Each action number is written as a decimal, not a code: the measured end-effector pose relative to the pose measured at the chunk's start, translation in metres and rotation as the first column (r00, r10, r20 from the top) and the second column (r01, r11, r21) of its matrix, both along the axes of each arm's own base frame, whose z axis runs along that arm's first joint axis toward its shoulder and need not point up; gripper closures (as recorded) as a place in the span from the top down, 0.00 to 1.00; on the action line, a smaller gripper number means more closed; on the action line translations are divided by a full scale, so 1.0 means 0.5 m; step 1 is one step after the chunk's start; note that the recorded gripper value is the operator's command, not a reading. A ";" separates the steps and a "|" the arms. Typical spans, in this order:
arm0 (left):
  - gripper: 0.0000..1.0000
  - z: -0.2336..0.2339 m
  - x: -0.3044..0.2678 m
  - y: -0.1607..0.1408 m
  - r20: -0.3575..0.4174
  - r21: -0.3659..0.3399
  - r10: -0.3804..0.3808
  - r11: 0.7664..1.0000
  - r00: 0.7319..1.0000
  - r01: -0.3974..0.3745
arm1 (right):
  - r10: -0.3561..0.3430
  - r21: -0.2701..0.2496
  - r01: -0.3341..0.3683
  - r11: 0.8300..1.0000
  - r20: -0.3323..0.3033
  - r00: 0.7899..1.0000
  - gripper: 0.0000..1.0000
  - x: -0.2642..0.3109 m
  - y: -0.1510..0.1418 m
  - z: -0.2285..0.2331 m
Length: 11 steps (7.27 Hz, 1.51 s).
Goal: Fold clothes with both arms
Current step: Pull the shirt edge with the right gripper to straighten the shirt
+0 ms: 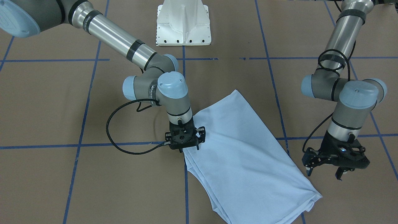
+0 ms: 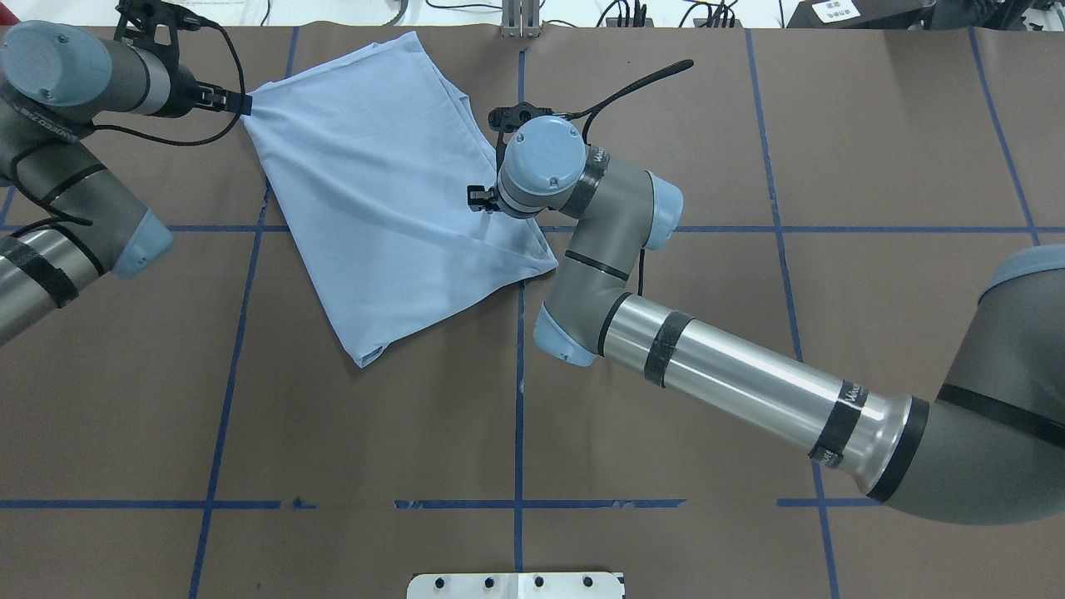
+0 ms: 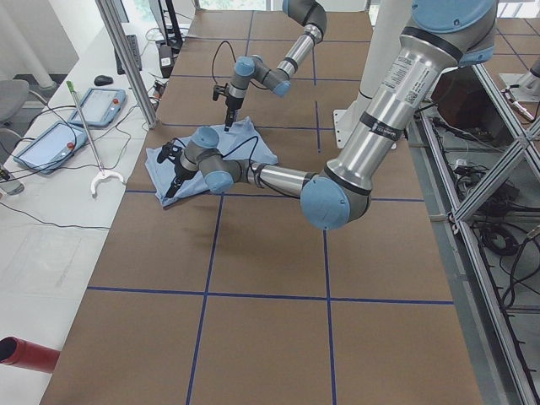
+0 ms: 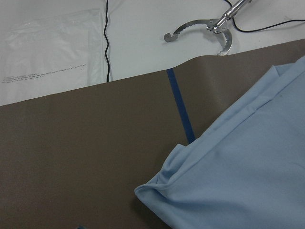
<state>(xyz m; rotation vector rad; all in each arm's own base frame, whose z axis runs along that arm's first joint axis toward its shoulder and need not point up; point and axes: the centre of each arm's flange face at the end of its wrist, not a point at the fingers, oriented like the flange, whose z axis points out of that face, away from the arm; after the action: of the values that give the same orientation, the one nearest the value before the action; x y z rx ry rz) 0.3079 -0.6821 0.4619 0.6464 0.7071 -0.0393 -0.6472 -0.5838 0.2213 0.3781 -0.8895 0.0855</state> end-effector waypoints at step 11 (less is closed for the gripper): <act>1.00 -0.004 0.003 0.000 -0.002 0.004 0.002 1.000 1.000 -0.002 | -0.005 0.031 0.004 1.000 0.048 0.999 0.00 0.159 0.168 0.118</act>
<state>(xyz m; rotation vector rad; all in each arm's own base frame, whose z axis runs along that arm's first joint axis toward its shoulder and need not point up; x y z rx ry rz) 0.3092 -0.6821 0.4598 0.6498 0.7098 -0.0365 -0.5679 -0.5001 0.2803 0.4044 -0.9398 0.0768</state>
